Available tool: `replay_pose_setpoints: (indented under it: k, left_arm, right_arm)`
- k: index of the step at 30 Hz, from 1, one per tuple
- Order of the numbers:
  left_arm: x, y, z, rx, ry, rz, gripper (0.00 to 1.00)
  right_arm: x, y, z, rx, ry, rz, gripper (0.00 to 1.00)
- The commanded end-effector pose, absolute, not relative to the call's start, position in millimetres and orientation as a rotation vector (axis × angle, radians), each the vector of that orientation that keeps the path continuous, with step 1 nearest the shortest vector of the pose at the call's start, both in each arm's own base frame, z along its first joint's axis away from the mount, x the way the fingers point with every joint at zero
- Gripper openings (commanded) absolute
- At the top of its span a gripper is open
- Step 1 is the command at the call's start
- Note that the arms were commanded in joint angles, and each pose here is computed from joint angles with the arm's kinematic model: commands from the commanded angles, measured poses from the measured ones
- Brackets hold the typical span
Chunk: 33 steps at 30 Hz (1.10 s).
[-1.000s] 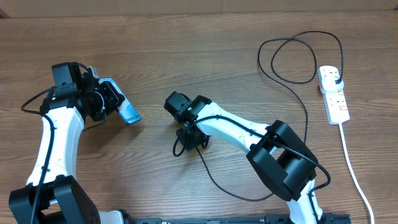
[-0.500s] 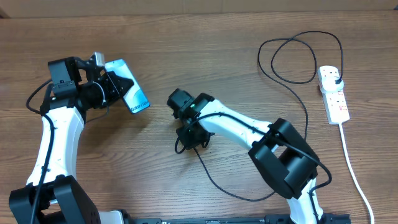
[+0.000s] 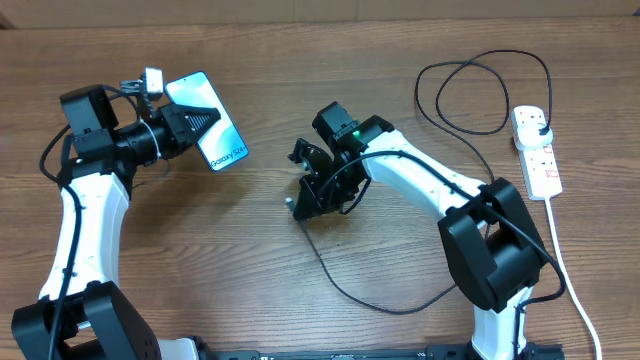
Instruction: Plug charger to phone and switch on socket
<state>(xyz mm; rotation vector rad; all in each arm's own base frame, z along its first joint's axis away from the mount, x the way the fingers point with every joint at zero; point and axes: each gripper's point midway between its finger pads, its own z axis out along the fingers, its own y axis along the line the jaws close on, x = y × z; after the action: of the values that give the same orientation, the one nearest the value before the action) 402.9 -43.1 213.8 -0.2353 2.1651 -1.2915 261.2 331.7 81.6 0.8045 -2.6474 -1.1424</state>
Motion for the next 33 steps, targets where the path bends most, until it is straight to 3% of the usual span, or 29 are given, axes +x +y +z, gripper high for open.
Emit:
replay_pose_setpoints:
  k: [1,11,17,18,20,21,33]
  left_arm:
    - [396,-51,236,-0.195,2.123,-1.369,0.04]
    - [397,-50,232,-0.373,2.156,-1.427,0.04]
    - [401,-41,222,-0.442,2.183,-1.347,0.04]
    - [402,-39,218,-0.466,2.194,-1.322,0.04]
    - [403,-32,210,-0.521,2.217,-1.263,0.04]
    - [404,-29,205,-0.548,2.228,-1.237,0.04]
    - [404,-23,197,-0.604,2.250,-1.178,0.04]
  right_arm:
    - [248,351,132,0.937,-2.461,-1.471,0.04]
    - [246,360,170,1.004,-2.383,-1.656,0.04]
    - [273,337,127,0.827,-2.742,-1.236,0.04]
    - [275,334,122,0.823,-2.775,-1.180,0.06]
    - [277,329,113,0.826,-2.830,-1.079,0.31]
    - [277,326,109,0.828,-2.856,-1.020,0.38]
    - [253,319,60,0.972,-3.107,-0.205,0.57]
